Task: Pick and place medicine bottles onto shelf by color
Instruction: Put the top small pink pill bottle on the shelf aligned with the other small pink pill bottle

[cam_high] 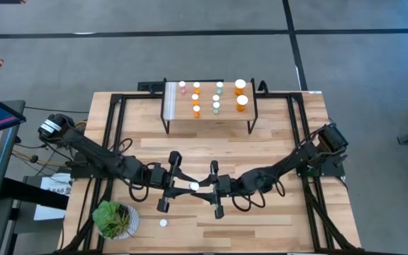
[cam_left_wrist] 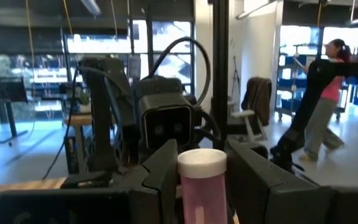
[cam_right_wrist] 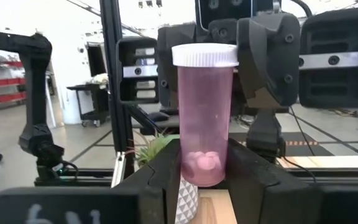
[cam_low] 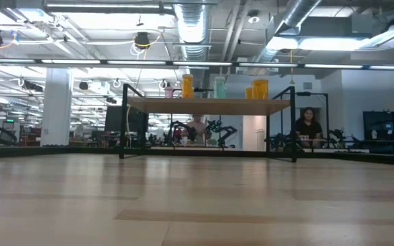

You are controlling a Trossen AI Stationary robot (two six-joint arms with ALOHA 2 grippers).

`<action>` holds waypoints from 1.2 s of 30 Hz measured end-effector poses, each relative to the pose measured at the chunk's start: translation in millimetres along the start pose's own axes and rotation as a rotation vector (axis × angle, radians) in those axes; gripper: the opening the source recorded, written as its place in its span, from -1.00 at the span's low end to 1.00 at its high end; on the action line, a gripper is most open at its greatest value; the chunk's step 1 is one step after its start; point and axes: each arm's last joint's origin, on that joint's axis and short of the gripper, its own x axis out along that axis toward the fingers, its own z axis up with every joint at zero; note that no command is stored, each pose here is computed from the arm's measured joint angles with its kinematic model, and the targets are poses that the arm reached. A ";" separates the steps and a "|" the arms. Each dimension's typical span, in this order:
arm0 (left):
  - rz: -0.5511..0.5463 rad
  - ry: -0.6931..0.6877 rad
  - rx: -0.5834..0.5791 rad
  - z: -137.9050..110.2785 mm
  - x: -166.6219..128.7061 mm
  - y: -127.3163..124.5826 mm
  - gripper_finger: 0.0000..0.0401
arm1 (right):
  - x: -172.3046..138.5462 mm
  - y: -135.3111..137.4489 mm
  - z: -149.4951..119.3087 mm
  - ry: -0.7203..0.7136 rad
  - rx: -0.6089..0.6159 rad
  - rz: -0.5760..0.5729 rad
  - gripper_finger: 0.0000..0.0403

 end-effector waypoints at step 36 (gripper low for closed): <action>-0.007 0.181 -0.059 1.0 -14.0 1.8 -0.50 | -2.9 4.5 -9.3 0.086 -0.034 -0.057 -0.39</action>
